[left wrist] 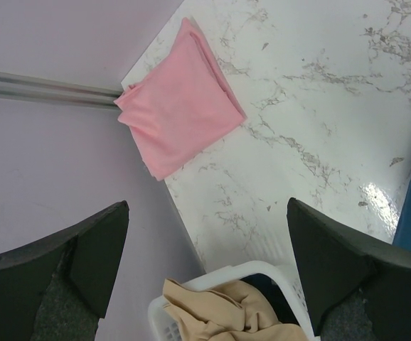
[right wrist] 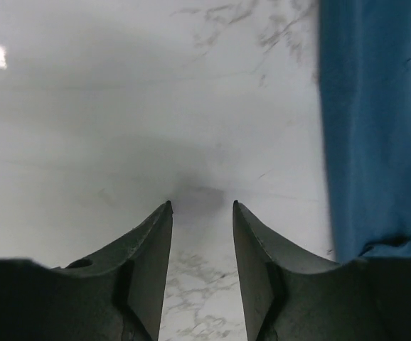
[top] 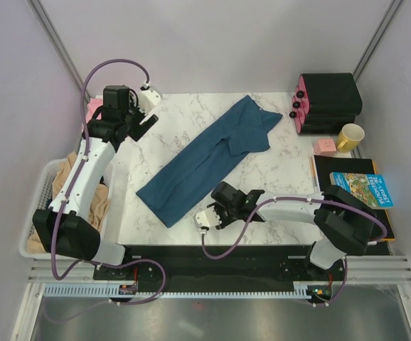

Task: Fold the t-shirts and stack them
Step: Fold the tshirt

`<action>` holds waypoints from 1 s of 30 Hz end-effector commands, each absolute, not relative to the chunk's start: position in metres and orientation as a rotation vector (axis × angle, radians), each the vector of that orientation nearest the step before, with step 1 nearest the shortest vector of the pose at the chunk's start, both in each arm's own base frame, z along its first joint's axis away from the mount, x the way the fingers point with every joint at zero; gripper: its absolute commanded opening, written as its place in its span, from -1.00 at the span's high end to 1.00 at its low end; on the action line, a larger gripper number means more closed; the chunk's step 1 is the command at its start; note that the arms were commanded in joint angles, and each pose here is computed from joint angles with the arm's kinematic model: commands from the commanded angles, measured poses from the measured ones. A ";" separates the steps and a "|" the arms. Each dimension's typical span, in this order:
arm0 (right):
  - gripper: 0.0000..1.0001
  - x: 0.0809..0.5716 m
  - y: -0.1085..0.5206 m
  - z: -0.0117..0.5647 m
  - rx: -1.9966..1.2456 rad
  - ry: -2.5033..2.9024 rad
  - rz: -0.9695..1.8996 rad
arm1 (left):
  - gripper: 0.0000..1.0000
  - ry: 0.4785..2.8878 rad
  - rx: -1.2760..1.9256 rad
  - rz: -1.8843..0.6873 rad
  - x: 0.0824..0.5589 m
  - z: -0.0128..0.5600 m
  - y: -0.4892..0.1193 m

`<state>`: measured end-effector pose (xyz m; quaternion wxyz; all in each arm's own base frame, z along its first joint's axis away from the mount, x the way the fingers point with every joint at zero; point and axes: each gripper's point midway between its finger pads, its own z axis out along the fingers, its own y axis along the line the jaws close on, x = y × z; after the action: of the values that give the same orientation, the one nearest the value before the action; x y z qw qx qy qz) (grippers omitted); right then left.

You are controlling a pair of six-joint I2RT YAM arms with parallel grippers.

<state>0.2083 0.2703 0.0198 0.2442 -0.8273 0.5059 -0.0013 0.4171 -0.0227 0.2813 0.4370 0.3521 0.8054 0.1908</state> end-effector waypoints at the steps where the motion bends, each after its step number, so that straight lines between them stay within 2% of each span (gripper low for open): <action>1: 0.02 0.220 0.288 -0.010 -2.323 1.273 -0.049 | -0.99 1.998 0.797 0.478 0.408 0.284 -0.017; 9: 0.04 0.240 0.322 -0.024 -2.374 1.169 -0.062 | -0.99 2.006 0.792 0.510 0.394 0.274 -0.010; 15: 0.14 0.244 0.339 -0.034 -2.420 1.104 -0.038 | -0.99 1.988 0.785 0.526 0.396 0.278 -0.009; 18: 0.59 0.242 0.337 -0.040 -2.447 1.113 -0.020 | -0.99 1.981 0.787 0.528 0.398 0.279 -0.009; 19: 1.00 0.241 0.337 -0.041 -2.455 1.116 -0.015 | -0.99 1.976 0.790 0.531 0.399 0.280 -0.009; 26: 1.00 0.222 0.319 -0.025 -2.472 1.170 0.056 | -0.99 1.953 0.814 0.551 0.407 0.285 -0.009; 30: 1.00 0.196 0.291 -0.014 -2.495 1.221 0.131 | -0.99 1.941 0.828 0.537 0.412 0.287 -0.013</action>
<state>0.2626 0.3538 0.0183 0.3076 -0.8625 0.4003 -0.0361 0.3988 -0.0117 0.2647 0.4333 0.3369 0.8095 0.2084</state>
